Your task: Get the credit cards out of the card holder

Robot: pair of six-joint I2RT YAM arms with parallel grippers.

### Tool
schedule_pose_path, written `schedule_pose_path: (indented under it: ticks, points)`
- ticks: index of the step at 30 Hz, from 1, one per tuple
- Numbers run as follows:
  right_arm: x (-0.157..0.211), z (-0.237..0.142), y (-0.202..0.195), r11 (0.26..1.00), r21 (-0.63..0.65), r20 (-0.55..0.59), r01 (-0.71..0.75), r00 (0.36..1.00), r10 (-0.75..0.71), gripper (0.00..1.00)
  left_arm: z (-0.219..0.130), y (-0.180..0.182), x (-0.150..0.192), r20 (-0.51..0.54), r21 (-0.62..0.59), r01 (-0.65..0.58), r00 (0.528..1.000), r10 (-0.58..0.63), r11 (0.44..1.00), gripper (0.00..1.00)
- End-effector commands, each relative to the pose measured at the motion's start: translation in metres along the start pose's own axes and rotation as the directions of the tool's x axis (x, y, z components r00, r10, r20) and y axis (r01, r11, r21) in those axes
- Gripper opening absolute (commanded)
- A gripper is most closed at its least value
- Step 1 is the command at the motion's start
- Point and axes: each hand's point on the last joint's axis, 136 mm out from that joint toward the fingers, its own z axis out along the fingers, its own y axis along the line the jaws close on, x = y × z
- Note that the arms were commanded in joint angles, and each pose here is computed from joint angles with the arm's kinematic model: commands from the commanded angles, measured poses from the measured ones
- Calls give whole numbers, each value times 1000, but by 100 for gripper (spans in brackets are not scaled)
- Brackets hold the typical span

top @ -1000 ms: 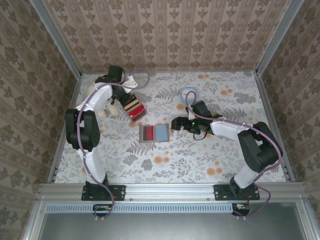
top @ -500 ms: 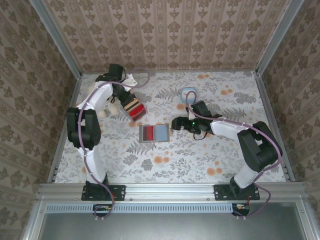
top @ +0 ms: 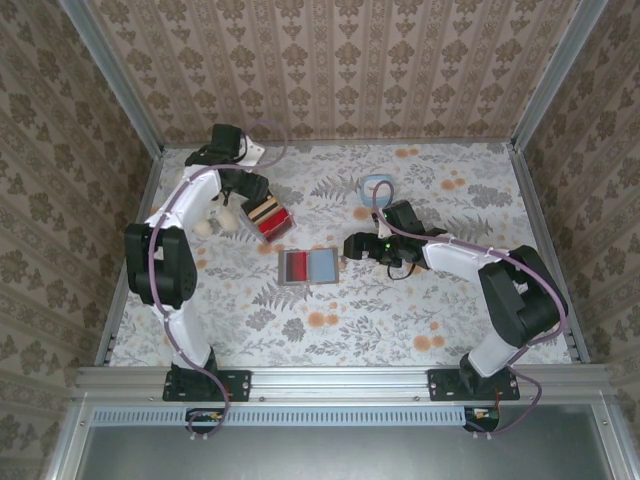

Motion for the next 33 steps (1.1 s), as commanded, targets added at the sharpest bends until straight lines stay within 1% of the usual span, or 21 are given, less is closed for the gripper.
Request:
schedule_pose_path:
  ticks: [1,2,5,8,13,16,23,26,28,29,33]
  points:
    - [-9,-8,9,1000,-16,18,18,1000,-17,99,15,-2,5,-23,10,116,993,-116,993,60]
    - [-9,-8,9,1000,-15,15,17,1000,-16,99,22,-1,9,-52,5,126,991,-125,992,59]
    - [-9,-7,9,1000,-15,14,15,1000,-14,98,38,1,19,-131,-4,140,982,-139,990,58]
    - [-9,-7,8,1000,-14,12,13,1000,-13,98,48,3,25,-165,-10,155,974,-154,988,63]
    - [-8,-6,8,1000,-11,8,10,1000,-10,98,51,-9,25,-173,65,166,973,-153,984,63]
    - [-7,-5,8,1000,-11,4,9,1000,-9,98,49,-13,24,-172,87,162,974,-145,983,59]
    - [-6,-4,7,1000,-13,-6,5,1000,-5,97,36,-15,21,-153,95,132,981,-116,987,57]
    - [-6,-3,8,1000,-13,-9,3,1000,-3,97,31,-13,20,-143,84,118,984,-106,989,50]
    - [-6,-2,7,1000,-14,-13,0,1000,0,97,30,-11,20,-141,75,111,985,-99,991,42]
    - [-6,-2,7,1000,-14,-14,-1,1000,0,97,29,-11,20,-141,72,107,985,-96,992,39]
    - [-5,-1,7,1000,-13,-17,-4,1000,4,97,29,-12,24,-150,77,92,985,-80,993,37]
